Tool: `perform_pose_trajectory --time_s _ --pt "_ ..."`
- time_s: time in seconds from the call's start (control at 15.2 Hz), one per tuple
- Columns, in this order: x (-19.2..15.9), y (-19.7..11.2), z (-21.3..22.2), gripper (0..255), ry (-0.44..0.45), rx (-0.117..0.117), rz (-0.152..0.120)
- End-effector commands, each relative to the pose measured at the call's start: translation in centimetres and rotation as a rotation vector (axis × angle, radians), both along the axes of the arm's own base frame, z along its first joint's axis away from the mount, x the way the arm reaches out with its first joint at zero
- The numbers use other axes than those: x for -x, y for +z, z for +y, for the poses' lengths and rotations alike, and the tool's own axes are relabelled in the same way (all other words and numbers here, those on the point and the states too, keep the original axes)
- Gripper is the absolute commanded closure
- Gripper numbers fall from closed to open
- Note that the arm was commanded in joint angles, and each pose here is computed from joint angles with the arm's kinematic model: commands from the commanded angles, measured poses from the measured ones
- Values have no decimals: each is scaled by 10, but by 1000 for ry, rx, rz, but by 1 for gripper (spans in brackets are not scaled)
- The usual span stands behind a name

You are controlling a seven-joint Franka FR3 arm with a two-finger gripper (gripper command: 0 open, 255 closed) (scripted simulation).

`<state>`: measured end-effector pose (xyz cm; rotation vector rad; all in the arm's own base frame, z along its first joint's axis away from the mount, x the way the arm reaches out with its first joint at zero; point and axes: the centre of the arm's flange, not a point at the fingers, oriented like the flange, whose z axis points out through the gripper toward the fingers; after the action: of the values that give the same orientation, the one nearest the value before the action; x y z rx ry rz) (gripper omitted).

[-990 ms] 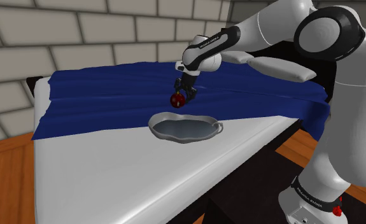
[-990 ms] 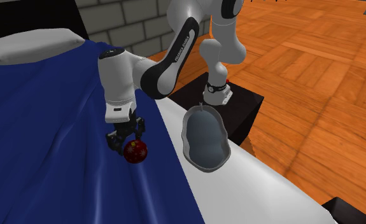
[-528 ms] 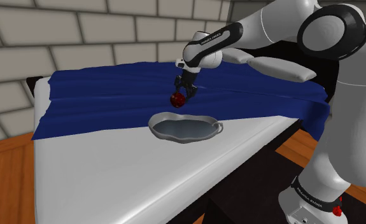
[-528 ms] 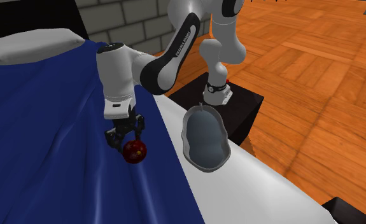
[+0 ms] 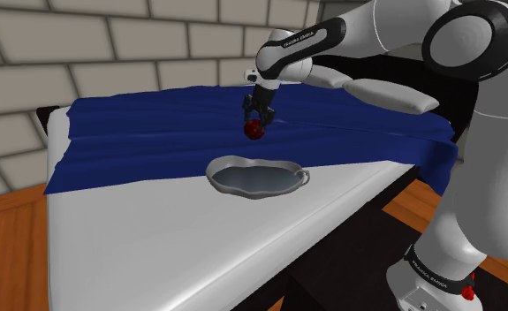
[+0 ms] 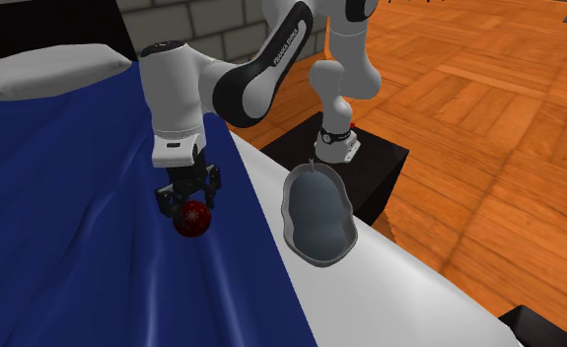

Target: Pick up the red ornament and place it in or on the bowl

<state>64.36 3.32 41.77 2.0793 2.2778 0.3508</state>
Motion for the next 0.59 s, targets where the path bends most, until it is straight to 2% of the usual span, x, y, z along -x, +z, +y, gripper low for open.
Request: perform_pose_trajectory --time_s 0.0,0.53 --pt "0 11 0 255 0 0 0" --pt "0 53 0 255 0 0 0"
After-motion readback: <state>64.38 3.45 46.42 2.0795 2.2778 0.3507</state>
